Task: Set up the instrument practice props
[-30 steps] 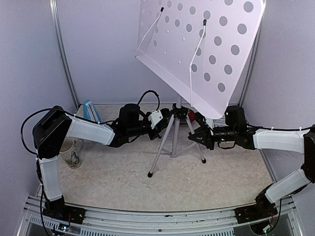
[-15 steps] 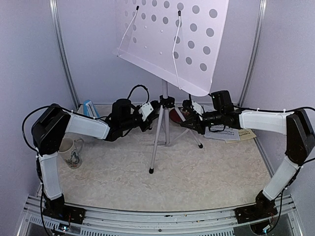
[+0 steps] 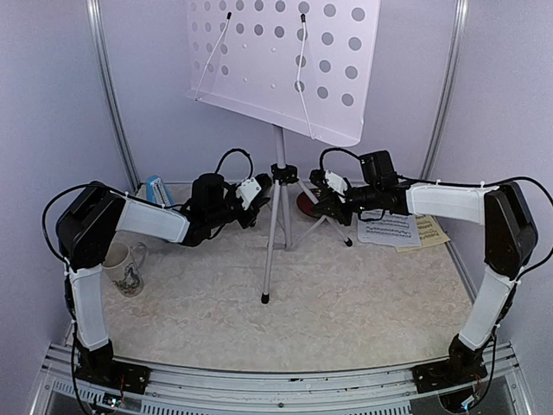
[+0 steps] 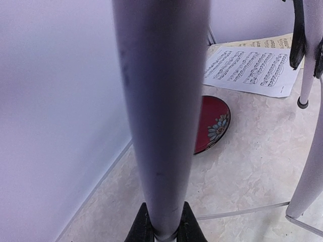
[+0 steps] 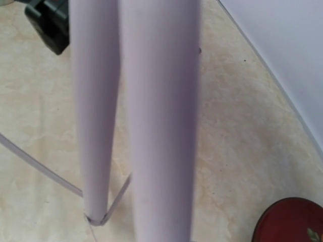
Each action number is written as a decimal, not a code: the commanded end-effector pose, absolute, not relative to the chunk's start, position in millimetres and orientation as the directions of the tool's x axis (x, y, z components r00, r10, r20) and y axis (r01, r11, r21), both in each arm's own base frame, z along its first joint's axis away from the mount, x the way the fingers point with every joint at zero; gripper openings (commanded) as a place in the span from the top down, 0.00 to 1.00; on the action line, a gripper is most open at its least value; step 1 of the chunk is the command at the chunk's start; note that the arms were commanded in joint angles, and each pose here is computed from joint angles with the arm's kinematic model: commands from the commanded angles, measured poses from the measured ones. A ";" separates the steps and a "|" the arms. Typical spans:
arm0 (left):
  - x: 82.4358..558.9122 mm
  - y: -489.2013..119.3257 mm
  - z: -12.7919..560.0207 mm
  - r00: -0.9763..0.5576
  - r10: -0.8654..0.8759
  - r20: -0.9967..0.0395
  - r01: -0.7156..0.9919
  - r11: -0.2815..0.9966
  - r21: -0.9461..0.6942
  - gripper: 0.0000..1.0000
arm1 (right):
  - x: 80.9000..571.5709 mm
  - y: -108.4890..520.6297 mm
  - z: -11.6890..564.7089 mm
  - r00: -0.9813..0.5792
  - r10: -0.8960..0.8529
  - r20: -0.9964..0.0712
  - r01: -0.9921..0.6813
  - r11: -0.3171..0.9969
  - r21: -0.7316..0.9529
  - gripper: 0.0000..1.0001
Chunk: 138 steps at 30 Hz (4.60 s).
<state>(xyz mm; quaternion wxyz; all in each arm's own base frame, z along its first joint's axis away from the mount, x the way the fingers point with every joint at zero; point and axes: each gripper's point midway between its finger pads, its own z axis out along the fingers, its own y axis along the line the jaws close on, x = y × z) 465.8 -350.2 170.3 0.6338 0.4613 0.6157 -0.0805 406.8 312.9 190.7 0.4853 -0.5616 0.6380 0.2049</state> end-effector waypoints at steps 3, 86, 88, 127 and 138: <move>503.5 -293.7 167.2 0.145 0.551 -0.822 0.514 0.668 0.539 1.00 | 457.1 280.5 212.8 0.122 -0.551 -0.825 -0.811 0.424 -0.403 0.93; 275.8 -365.2 100.4 -0.516 0.094 -0.851 0.736 0.557 -0.385 0.97 | 466.9 282.5 112.7 -0.017 -0.527 -0.850 -0.815 0.499 -0.294 0.95; 275.0 -360.3 97.7 -0.524 0.093 -0.847 0.726 0.569 -0.387 1.00 | 468.5 279.8 113.8 -0.014 -0.537 -0.844 -0.807 0.505 -0.308 1.00; 215.3 -438.0 50.0 -0.680 0.032 -0.732 0.646 0.498 -0.578 1.00 | 541.7 196.2 161.5 -0.092 -0.687 -0.720 -0.574 0.628 -0.526 1.00; 216.9 -461.9 58.7 -0.672 0.025 -0.740 0.649 0.501 -0.572 0.96 | 536.3 209.4 158.1 -0.061 -0.693 -0.719 -0.601 0.601 -0.528 0.92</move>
